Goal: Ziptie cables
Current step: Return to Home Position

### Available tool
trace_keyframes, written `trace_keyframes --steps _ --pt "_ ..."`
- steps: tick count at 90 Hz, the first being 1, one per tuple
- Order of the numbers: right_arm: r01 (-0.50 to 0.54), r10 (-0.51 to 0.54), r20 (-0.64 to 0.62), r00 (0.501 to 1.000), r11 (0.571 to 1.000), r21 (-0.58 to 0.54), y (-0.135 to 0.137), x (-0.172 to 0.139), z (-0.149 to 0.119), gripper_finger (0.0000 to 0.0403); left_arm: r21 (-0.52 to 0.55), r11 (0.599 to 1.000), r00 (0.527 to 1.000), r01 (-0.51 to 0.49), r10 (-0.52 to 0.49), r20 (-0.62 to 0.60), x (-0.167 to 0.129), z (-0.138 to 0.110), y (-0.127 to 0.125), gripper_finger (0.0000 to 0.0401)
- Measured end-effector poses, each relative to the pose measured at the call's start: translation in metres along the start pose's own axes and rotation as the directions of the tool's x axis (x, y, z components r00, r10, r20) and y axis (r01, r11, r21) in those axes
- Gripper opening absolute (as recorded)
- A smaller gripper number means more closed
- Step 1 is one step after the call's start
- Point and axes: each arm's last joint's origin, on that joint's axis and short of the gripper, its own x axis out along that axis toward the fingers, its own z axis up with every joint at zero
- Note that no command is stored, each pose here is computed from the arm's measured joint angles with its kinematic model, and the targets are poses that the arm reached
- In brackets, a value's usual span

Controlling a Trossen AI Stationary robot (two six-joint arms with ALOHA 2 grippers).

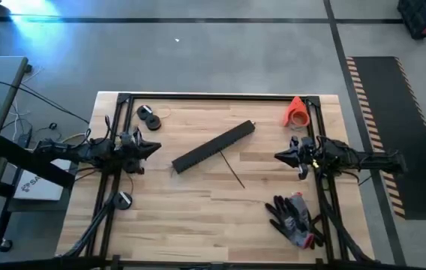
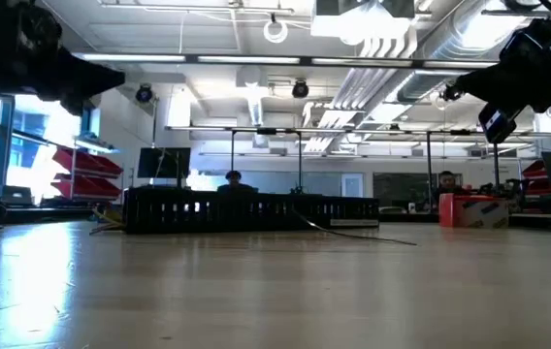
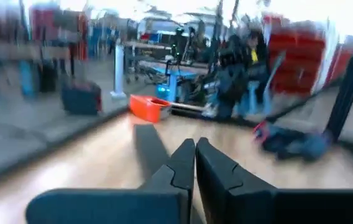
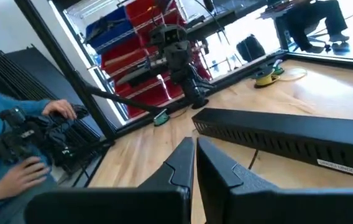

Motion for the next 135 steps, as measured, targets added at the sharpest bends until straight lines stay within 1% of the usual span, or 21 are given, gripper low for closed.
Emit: trace_keyframes --steps 4,9,12,15,18,22,26,29,33,35,42,52,72,135 --pt "0.0 0.0 0.0 1.0 1.0 0.0 0.0 0.0 0.0 0.0 0.14 0.989 0.999 0.047 -0.049 0.005 -0.001 0.0 -0.004 0.0" --pt "0.0 0.0 -0.001 1.0 1.0 0.0 0.0 0.0 0.0 0.0 0.278 0.956 0.995 0.096 -0.103 0.011 -0.003 0.001 -0.009 0.0" --pt "0.0 0.0 -0.001 1.0 1.0 0.0 0.0 0.0 0.0 0.0 0.326 0.938 0.991 0.119 -0.13 0.014 -0.004 0.001 -0.011 0.0" --pt "0.0 0.0 -0.001 1.0 1.0 0.0 0.0 0.0 0.0 0.0 0.337 0.932 0.989 0.135 -0.149 0.016 -0.004 0.001 -0.013 0.0" --pt "0.0 0.0 -0.002 1.0 1.0 0.0 0.0 0.0 0.0 0.0 0.325 0.935 0.988 0.141 -0.154 0.015 -0.004 0.001 -0.012 0.0" --pt "0.0 0.0 -0.003 1.0 1.0 0.0 0.0 0.0 0.0 0.0 0.277 0.949 0.987 0.153 -0.163 0.012 -0.003 0.001 -0.011 0.0" --pt "0.0 0.0 -0.002 1.0 1.0 0.0 0.0 0.0 0.0 0.0 0.221 0.956 0.979 0.195 -0.201 0.008 -0.002 -0.001 -0.009 0.0" --pt "0.0 0.0 -0.002 1.0 1.0 0.0 0.0 0.0 0.0 0.0 0.181 0.953 0.969 0.244 -0.248 0.0 -0.001 -0.002 -0.008 0.0" --pt "0.0 0.0 -0.003 1.0 1.0 0.0 0.0 0.0 0.0 0.0 0.137 0.94 0.949 0.313 -0.315 -0.011 -0.001 -0.004 -0.008 0.0" --pt "0.0 0.0 -0.003 1.0 1.0 0.0 0.0 0.0 0.0 0.0 0.117 0.935 0.942 0.334 -0.336 -0.007 -0.001 -0.004 -0.007 0.0" --pt "0.0 0.0 -0.003 1.0 1.0 0.0 0.0 0.0 0.0 0.0 0.048 0.934 0.935 0.355 -0.355 0.006 0.0 -0.003 -0.005 0.0" --pt "0.0 0.0 -0.003 1.0 1.0 0.0 0.0 0.0 0.0 0.0 -0.01 0.94 0.94 0.34 -0.34 -0.008 0.001 -0.004 -0.004 0.0" --pt "0.0 0.0 -0.003 1.0 1.0 0.0 0.0 0.0 0.0 0.0 -0.021 0.957 0.957 0.288 -0.289 -0.018 0.001 -0.005 -0.003 0.0" --pt "0.001 -0.001 -0.004 1.0 1.0 0.0 0.0 0.0 0.0 0.0 -0.02 0.958 0.958 0.286 -0.287 -0.017 0.001 -0.005 -0.003 0.0"
